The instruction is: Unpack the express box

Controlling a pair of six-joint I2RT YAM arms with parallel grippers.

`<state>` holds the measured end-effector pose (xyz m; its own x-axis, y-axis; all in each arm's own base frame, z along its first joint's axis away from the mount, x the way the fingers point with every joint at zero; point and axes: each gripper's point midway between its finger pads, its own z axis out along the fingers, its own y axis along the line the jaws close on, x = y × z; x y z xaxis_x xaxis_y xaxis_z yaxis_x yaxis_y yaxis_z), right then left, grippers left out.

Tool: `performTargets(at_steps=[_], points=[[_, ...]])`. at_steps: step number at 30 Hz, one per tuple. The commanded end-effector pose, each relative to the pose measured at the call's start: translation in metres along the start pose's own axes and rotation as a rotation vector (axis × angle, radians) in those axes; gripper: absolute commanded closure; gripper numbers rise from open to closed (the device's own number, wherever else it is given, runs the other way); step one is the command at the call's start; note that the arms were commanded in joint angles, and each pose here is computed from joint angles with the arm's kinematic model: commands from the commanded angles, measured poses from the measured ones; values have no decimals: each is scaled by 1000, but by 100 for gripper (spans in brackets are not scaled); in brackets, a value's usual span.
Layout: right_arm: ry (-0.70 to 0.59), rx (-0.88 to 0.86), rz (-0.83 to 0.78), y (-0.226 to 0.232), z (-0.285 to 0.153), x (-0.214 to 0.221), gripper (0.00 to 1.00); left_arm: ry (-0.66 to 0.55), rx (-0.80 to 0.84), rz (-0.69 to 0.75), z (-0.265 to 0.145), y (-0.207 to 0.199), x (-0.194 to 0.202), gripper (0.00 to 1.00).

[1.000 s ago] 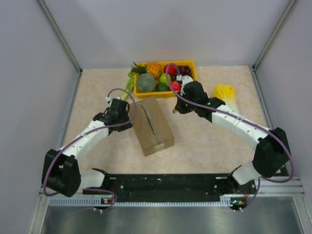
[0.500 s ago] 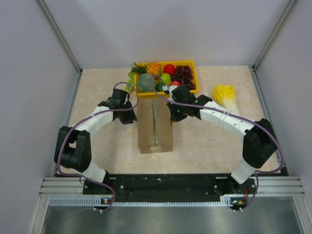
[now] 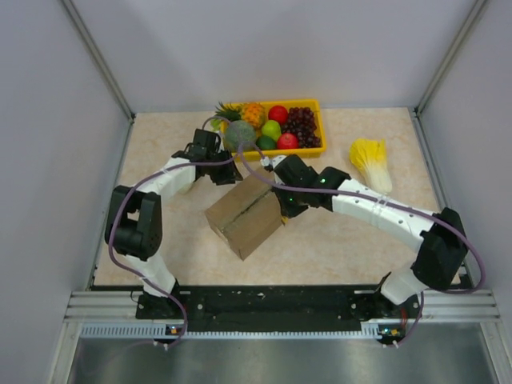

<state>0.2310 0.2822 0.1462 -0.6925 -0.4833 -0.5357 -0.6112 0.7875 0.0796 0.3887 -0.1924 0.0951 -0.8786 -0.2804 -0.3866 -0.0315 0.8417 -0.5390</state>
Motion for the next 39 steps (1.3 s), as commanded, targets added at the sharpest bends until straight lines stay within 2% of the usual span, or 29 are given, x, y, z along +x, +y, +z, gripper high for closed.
performTargets(at_steps=[1,3,6,8,10,13,17,20,23,28,29,32,39], points=[[-212,82,53,-21,-65,-39,100,-197,-49,34,-44,-9,-43,60],[-272,92,57,-29,-85,-46,100,-264,-76,33,-68,-8,-48,59],[-328,179,114,-60,-97,-58,100,-331,-138,9,-99,3,-41,45],[-348,266,177,-92,-98,-66,100,-318,-167,-8,-107,17,-20,35],[-362,315,219,-111,-90,-77,100,-351,-178,-23,-126,21,-10,30],[-384,333,257,-132,-78,-96,100,-312,-222,-63,-138,39,23,25],[-296,366,254,-150,-30,-108,100,-196,-201,-81,-138,50,70,25],[-226,343,287,-148,-4,-106,100,-160,-112,-90,-133,44,91,24],[-178,277,309,-136,13,-99,100,-173,-5,-36,-132,27,88,24],[-145,188,314,-119,19,-90,100,-68,-16,-51,-118,27,95,31],[-135,177,318,-117,20,-85,100,-65,-12,-50,-117,23,90,36],[-124,134,327,-106,16,-75,100,-61,-22,-46,-108,20,76,42],[-124,16,363,-69,2,-50,100,-165,-105,-27,-104,32,30,43]])
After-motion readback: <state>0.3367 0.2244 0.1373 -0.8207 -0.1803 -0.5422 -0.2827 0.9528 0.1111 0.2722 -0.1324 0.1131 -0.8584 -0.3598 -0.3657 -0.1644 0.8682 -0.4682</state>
